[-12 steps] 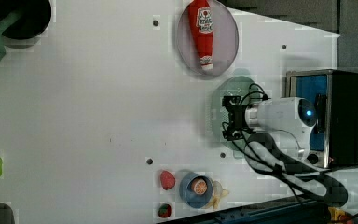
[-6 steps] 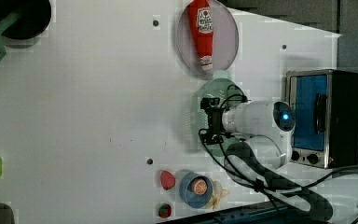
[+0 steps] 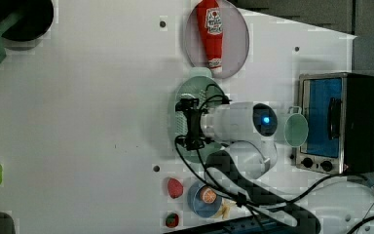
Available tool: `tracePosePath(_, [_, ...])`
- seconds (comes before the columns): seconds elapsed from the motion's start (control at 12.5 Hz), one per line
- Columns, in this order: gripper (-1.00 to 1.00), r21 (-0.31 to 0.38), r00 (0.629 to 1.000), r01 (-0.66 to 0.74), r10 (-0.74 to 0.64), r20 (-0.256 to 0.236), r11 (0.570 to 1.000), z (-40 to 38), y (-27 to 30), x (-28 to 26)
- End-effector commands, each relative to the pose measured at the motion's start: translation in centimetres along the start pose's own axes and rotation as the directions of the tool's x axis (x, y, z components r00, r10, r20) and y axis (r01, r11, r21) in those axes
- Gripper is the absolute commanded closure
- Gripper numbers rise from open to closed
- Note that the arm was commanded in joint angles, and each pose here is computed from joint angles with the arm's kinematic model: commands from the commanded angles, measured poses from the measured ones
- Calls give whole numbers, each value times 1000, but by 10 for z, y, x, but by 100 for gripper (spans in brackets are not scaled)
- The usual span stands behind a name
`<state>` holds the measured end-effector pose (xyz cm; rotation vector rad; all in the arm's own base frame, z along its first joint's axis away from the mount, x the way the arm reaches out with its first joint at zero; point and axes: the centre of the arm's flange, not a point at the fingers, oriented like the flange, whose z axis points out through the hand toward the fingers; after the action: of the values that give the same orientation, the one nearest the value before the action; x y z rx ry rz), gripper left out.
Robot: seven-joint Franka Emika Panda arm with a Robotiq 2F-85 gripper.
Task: Drag strainer right to left.
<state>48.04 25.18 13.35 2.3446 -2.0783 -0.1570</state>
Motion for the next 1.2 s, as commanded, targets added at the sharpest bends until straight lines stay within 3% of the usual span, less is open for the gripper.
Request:
tracePosePath(0.08, [-100,-24,999,-47,47,13,999,-4,2,-32])
tracePosePath(0.56, [-100,-23,994,-110,111,27,994,2,-3,-85])
tracePosePath(0.88, [-100,-16,996,-81,82,38,997,4,-4,-118])
tracePosePath(1.2, [-100,-22,991,-102,103,81,995,6,-5,-145])
